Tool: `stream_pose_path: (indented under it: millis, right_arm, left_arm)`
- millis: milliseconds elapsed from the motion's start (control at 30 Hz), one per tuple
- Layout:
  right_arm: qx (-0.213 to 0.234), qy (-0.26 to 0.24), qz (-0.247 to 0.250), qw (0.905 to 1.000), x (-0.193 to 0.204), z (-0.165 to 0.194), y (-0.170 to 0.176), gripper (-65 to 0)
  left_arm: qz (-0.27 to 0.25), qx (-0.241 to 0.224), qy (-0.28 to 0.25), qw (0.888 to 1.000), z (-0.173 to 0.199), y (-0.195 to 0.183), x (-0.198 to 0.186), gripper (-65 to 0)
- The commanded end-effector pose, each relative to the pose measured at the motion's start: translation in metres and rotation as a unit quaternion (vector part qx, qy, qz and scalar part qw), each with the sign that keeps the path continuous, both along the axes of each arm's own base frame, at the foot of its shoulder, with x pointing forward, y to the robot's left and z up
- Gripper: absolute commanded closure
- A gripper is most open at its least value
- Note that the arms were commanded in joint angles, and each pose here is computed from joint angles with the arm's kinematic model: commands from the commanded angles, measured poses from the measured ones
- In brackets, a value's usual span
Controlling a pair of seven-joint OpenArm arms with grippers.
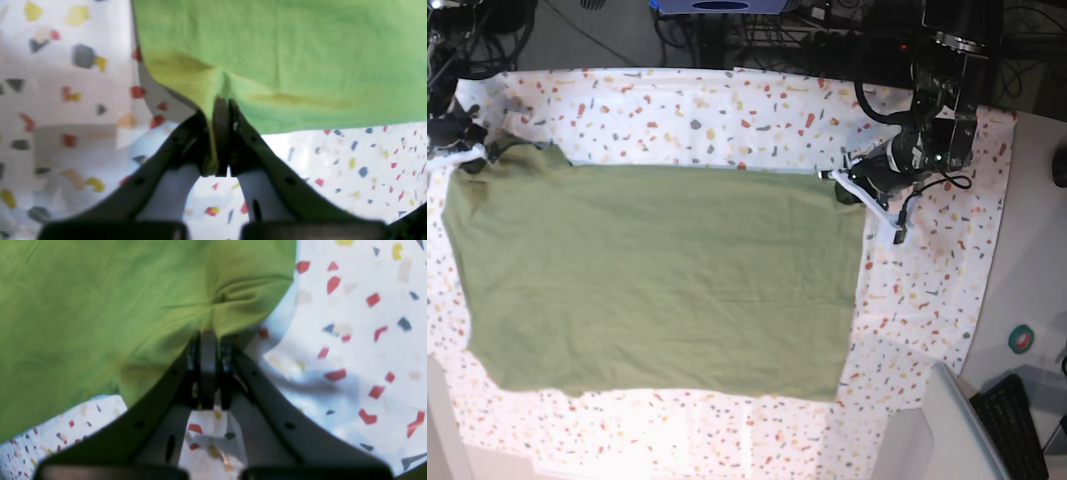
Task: Layout the t-shirt on the table in an organized manner, then fold the t-shirt properly
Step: 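Lift the shirt edge with both grippers and lay it back flatter, then pull the held shirt edge taut between both grippers and lower it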
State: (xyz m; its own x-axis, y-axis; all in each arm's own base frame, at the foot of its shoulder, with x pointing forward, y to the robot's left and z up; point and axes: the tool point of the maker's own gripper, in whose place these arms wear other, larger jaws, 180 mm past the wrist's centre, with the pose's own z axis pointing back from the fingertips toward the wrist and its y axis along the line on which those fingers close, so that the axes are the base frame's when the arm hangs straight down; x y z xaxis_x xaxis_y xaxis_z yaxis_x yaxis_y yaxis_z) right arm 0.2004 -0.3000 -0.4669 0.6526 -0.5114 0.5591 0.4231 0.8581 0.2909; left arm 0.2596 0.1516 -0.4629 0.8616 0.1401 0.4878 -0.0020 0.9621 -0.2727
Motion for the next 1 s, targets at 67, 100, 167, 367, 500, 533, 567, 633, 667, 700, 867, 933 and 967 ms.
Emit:
stream_pose_path:
  millis: [67, 100, 167, 367, 500, 533, 567, 633, 667, 700, 867, 933, 967]
  right_arm:
    - [-0.012, -0.012, 0.009, 0.9998, -0.004, 0.008, -0.007, 0.0]
    - [-0.012, -0.006, 0.009, 0.9999, -0.010, 0.006, -0.007, 0.0]
    - [-0.017, 0.000, 0.013, 0.9998, -0.021, 0.007, -0.006, 0.0]
    - [-0.018, 0.021, 0.020, 0.9994, -0.056, 0.006, 0.008, 0.0]
    - [-0.023, 0.026, 0.025, 0.9991, -0.066, 0.010, 0.011, 0.0]
    - [-0.025, 0.024, 0.027, 0.9990, -0.066, 0.012, 0.011, 0.0]
    - [-0.027, 0.025, 0.029, 0.9989, -0.067, 0.013, 0.011, 0.0]
    - [-0.029, 0.023, 0.033, 0.9988, -0.069, 0.017, 0.012, 0.0]
    - [-0.034, 0.018, 0.037, 0.9986, -0.067, 0.022, 0.013, 0.0]
    - [-0.038, 0.012, 0.041, 0.9984, -0.065, 0.027, 0.014, 0.0]
    - [-0.046, -0.022, 0.055, 0.9972, -0.047, 0.050, 0.028, 0.0]
    - [-0.041, -0.020, 0.063, 0.9970, -0.037, 0.054, 0.031, 0.0]
    - [-0.038, -0.014, 0.067, 0.9970, -0.033, 0.053, 0.031, 0.0]
  left_arm:
    - [-0.001, 0.004, -0.020, 1.000, 0.009, 0.007, 0.005, 0.0]
    - [-0.003, 0.004, -0.019, 1.000, 0.010, 0.006, 0.004, 0.0]
    - [-0.005, 0.003, -0.012, 1.000, 0.007, 0.005, -0.007, 0.0]
    - [0.024, 0.013, 0.017, 0.999, -0.005, 0.026, -0.041, 0.0]
    - [0.053, 0.022, 0.021, 0.998, -0.005, 0.048, -0.049, 0.0]
    - [0.056, 0.023, 0.022, 0.998, -0.004, 0.050, -0.051, 0.0]
    - [0.056, 0.023, 0.022, 0.998, -0.003, 0.050, -0.055, 0.0]
    - [0.050, 0.022, 0.021, 0.998, 0.001, 0.046, -0.062, 0.0]
    - [0.047, 0.021, 0.018, 0.999, 0.004, 0.044, -0.064, 0.0]
    - [0.045, 0.020, 0.017, 0.999, 0.005, 0.042, -0.066, 0.0]
    - [0.047, 0.010, 0.006, 0.999, 0.012, 0.036, -0.060, 0.0]
    - [0.053, -0.012, -0.003, 0.999, 0.018, 0.031, -0.049, 0.0]
    - [0.056, -0.029, 0.001, 0.998, 0.019, 0.028, -0.046, 0.0]
